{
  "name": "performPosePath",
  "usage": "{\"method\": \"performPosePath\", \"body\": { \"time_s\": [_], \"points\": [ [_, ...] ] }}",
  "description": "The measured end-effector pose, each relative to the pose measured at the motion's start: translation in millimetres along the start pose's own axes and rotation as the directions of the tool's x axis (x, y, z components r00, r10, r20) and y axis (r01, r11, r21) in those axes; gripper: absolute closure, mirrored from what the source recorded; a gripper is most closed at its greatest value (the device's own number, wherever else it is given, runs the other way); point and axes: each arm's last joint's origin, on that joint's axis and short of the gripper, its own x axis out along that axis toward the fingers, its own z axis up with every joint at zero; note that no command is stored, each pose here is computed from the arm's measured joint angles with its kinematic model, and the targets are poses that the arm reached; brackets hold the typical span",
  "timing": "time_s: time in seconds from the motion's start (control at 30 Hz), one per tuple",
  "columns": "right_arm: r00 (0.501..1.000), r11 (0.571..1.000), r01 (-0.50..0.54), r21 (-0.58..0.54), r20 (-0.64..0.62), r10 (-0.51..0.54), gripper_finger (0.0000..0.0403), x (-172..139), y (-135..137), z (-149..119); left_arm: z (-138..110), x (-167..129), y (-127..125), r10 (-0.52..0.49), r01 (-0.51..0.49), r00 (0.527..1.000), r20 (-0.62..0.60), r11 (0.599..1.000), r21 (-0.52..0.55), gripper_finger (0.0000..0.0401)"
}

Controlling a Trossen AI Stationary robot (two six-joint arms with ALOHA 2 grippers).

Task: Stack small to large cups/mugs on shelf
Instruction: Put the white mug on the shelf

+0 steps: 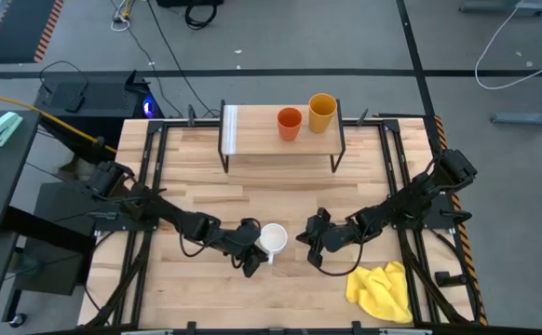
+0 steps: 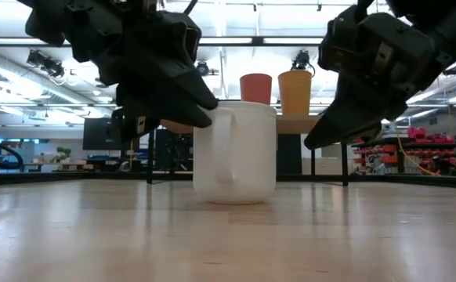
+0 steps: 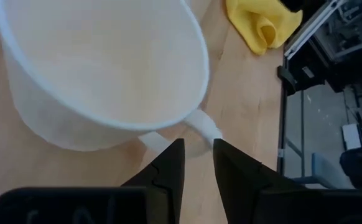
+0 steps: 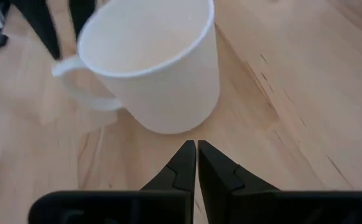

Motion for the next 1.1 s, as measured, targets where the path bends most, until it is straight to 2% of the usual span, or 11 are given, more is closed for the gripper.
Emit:
{"method": "performPosePath", "body": {
  "time_s": [0.3,0.47,0.73,0.83,1.1],
  "points": [
    [0.999,0.999,-0.038,0.002,0.005,0.038,0.0380,2,-1,5,5,0,-5,-0.068,0.068,0.997,0.019,0.998,-0.005,0.0308],
    [0.998,0.998,-0.058,0.010,0.000,0.058,0.0380,5,-4,7,4,0,-4,-0.066,0.066,0.998,0.013,0.998,-0.008,0.0312],
    [0.995,0.999,-0.036,-0.025,-0.094,0.034,0.0380,43,-3,1,-2,11,4,-0.058,0.057,0.998,-0.029,0.998,-0.029,0.0314],
    [0.995,0.998,-0.043,-0.041,-0.091,0.039,0.0380,50,2,4,-3,16,5,-0.079,0.078,0.996,-0.038,0.996,-0.038,0.0309],
    [0.996,0.996,-0.065,-0.059,-0.072,0.061,0.0380,45,7,15,-1,15,0,-0.122,0.122,0.992,-0.014,0.992,-0.035,0.0311]
  ]
}}
